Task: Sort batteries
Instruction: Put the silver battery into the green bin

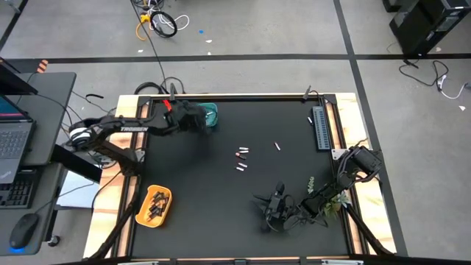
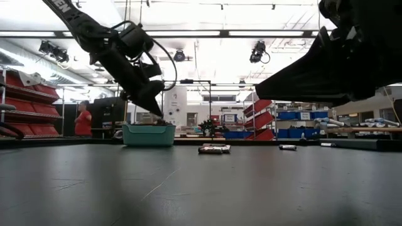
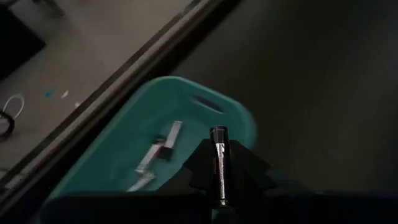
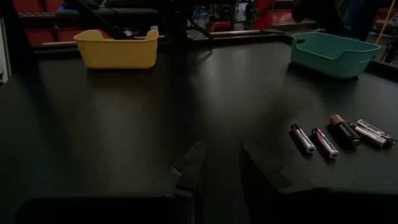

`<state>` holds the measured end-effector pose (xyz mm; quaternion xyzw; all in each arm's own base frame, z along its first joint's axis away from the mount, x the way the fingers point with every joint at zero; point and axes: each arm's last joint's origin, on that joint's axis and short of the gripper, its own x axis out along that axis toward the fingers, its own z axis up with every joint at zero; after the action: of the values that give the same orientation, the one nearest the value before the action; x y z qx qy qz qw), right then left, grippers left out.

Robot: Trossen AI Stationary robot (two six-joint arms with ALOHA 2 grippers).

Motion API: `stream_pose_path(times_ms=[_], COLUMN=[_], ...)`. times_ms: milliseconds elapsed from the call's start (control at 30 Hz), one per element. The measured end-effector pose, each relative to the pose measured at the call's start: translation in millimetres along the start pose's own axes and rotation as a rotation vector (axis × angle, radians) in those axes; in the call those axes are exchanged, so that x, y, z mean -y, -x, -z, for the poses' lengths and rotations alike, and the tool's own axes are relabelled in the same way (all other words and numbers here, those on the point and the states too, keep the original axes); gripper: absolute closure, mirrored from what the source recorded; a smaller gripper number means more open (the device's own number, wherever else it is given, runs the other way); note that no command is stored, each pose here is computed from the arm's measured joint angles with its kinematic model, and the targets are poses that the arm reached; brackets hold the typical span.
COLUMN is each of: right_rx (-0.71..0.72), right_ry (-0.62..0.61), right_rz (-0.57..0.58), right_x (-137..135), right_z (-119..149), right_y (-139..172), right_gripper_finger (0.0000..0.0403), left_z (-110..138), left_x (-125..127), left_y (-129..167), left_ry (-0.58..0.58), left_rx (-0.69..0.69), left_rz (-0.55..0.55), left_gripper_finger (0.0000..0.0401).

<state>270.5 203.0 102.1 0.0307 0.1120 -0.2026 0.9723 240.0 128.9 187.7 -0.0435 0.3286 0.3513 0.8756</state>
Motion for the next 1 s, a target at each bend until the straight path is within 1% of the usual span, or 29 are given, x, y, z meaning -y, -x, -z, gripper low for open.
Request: stream_pose_path(times_ms=[167,267,400,533,600,733,800,900,1000], right_rx=[-0.003,-0.003,-0.004,-0.003,0.0,0.004,0.006,0.006,0.006], right_ry=[0.006,0.011,0.009,0.008,0.002,-0.002,0.0,0.001,0.001], right_rz=[-0.002,0.001,0.007,0.008,0.006,0.003,0.001,0.001,0.001], right_x=[0,1,2,2,1,1,1,1,1], right_z=[1,0,0,0,-1,-1,-2,-2,-2], right_y=[0,-1,-3,-3,-3,-3,-2,-2,-2], right_gripper_finger=[0.032,0.032,0.032,0.032,0.032,0.032,0.032,0.032,0.032], left_z=[-9,-9,-1,14,16,9,4,-9,-20], left_x=[-27,-40,-51,-52,-51,-51,-50,-47,-36], left_y=[-5,-8,-21,-41,-46,-47,-45,-41,-37], left_ry=[0.07,0.099,0.119,0.117,0.111,0.099,0.082,0.055,0.019], left_rx=[0.003,-0.001,-0.053,-0.136,-0.156,-0.138,-0.139,-0.129,-0.102], left_rz=[-0.037,-0.056,-0.077,-0.092,-0.116,-0.116,-0.092,-0.075,-0.021], left_gripper_finger=[0.0362,0.0362,0.0362,0.0361,0.0336,0.0245,0.021,0.0182,0.0179])
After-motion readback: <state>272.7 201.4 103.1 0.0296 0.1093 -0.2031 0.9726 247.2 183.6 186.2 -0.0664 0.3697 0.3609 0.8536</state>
